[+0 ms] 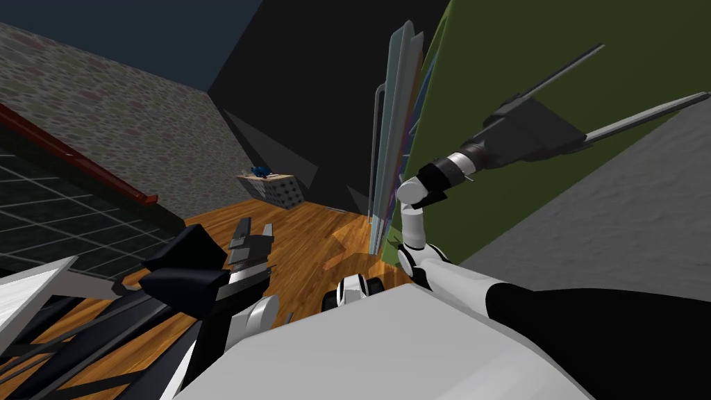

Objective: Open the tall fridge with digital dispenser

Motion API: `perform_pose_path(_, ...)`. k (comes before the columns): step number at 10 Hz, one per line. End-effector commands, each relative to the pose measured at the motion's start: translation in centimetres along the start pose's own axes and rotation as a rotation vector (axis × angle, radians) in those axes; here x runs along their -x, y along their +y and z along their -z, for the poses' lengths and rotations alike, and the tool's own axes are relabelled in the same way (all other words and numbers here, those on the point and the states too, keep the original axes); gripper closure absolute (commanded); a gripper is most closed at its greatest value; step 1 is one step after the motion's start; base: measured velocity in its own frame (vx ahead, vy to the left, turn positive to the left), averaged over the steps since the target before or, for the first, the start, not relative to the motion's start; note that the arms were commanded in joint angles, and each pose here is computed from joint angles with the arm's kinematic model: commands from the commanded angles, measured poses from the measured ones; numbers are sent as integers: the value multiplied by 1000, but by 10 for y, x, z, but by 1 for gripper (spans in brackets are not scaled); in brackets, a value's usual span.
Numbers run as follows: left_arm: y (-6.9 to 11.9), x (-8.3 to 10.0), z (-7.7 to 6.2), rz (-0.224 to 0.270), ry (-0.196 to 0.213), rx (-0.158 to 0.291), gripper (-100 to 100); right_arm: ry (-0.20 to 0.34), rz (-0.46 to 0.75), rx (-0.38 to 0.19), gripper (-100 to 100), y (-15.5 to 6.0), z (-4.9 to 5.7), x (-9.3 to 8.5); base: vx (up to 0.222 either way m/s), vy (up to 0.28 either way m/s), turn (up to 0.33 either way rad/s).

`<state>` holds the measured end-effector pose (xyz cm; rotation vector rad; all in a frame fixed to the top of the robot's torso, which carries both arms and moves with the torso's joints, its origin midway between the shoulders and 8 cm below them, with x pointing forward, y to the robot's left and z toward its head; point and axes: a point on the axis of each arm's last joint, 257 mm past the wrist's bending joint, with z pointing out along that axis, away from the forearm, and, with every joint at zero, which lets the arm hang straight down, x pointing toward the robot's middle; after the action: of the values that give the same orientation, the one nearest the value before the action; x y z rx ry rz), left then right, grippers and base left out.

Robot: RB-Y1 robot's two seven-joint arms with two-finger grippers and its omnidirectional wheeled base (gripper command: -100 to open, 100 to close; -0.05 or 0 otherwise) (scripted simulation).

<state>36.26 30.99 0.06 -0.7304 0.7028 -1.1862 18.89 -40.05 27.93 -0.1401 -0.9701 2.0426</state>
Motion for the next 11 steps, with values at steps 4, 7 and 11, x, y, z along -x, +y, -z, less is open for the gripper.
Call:
perform_pose_path(4, 0, 0, 0, 0, 0, 0, 0, -78, -101, 125, -100, 3, -20, 9, 30, -21, 53)
perform_pose_path(7, 0, 0, 0, 0, 0, 0, 0, -131, -153, 191, -100, 5, -29, 17, 37, -26, 75)
perform_pose_path(11, 0, 0, 0, 0, 0, 0, 0, -244, -240, 302, -100, 4, -42, 38, 39, -32, 116)
